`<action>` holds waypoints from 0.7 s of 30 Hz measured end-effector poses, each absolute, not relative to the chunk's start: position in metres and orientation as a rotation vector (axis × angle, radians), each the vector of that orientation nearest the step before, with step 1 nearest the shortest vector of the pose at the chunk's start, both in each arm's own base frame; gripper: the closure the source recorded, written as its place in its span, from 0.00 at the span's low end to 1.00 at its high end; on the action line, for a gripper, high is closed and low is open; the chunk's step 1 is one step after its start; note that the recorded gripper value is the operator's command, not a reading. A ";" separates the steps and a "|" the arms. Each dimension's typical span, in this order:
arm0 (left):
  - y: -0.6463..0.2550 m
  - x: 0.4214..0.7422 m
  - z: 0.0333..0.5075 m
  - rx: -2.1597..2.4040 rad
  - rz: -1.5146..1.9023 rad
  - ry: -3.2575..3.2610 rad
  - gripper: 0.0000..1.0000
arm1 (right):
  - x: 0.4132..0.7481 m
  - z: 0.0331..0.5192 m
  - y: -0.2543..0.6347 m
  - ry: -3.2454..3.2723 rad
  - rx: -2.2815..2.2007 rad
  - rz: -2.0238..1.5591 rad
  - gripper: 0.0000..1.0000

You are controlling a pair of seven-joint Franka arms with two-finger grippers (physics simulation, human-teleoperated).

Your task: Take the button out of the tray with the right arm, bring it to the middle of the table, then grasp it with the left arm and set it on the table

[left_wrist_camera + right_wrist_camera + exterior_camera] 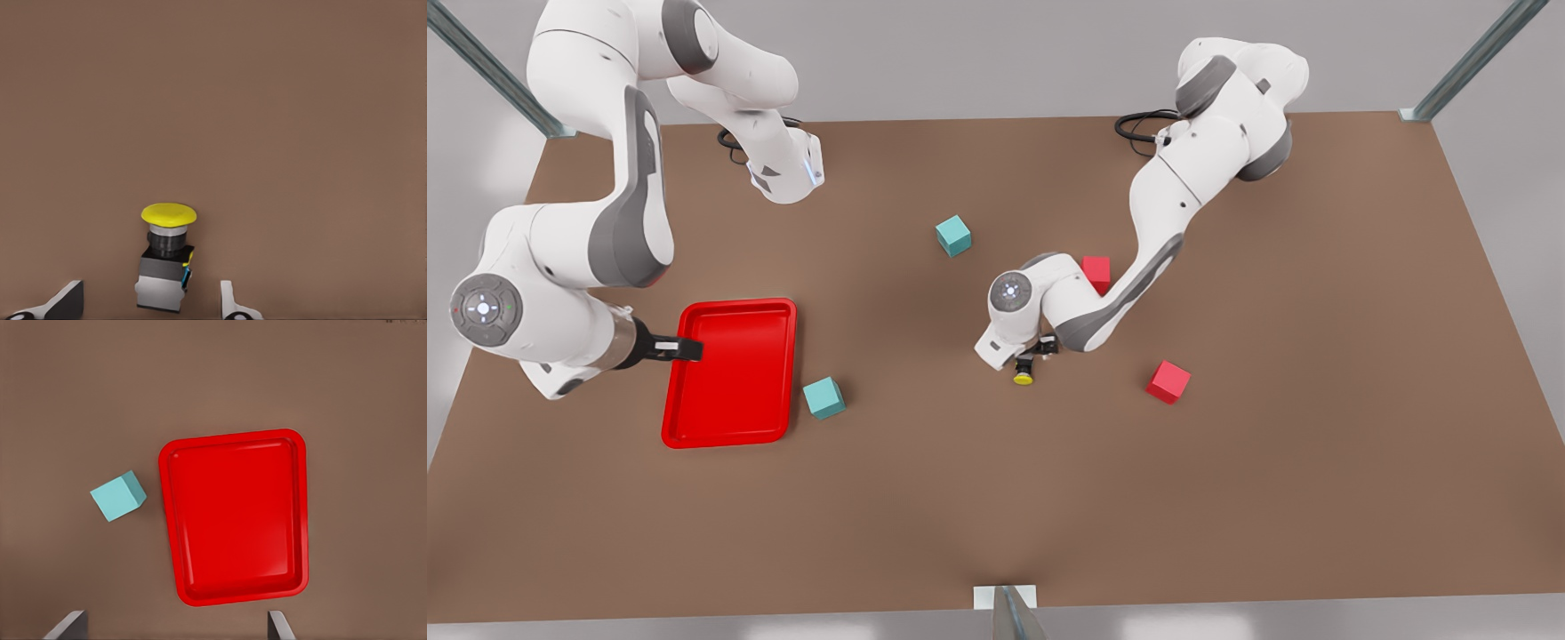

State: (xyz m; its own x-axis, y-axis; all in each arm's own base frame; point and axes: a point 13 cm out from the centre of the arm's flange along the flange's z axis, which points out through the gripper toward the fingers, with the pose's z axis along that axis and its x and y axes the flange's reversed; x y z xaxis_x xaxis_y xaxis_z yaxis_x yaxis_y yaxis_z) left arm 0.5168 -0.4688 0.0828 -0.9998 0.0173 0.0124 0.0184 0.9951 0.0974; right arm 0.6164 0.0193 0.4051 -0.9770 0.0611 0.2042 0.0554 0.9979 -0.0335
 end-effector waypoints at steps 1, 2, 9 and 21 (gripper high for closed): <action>-0.471 0.515 0.078 -0.028 -0.141 -3.124 0.00 | 0.616 0.405 0.020 -2.934 -0.078 0.040 0.00; -0.473 0.513 0.073 -0.026 -0.128 -3.123 0.00 | 0.617 0.403 0.022 -2.936 -0.069 0.039 0.00; -0.473 0.523 0.058 -0.014 -0.065 -3.135 0.00 | 0.621 0.404 0.026 -2.956 -0.048 0.033 0.00; -0.465 0.517 0.048 -0.050 -0.064 -3.127 0.00 | 0.622 0.406 0.026 -2.962 -0.035 0.029 0.00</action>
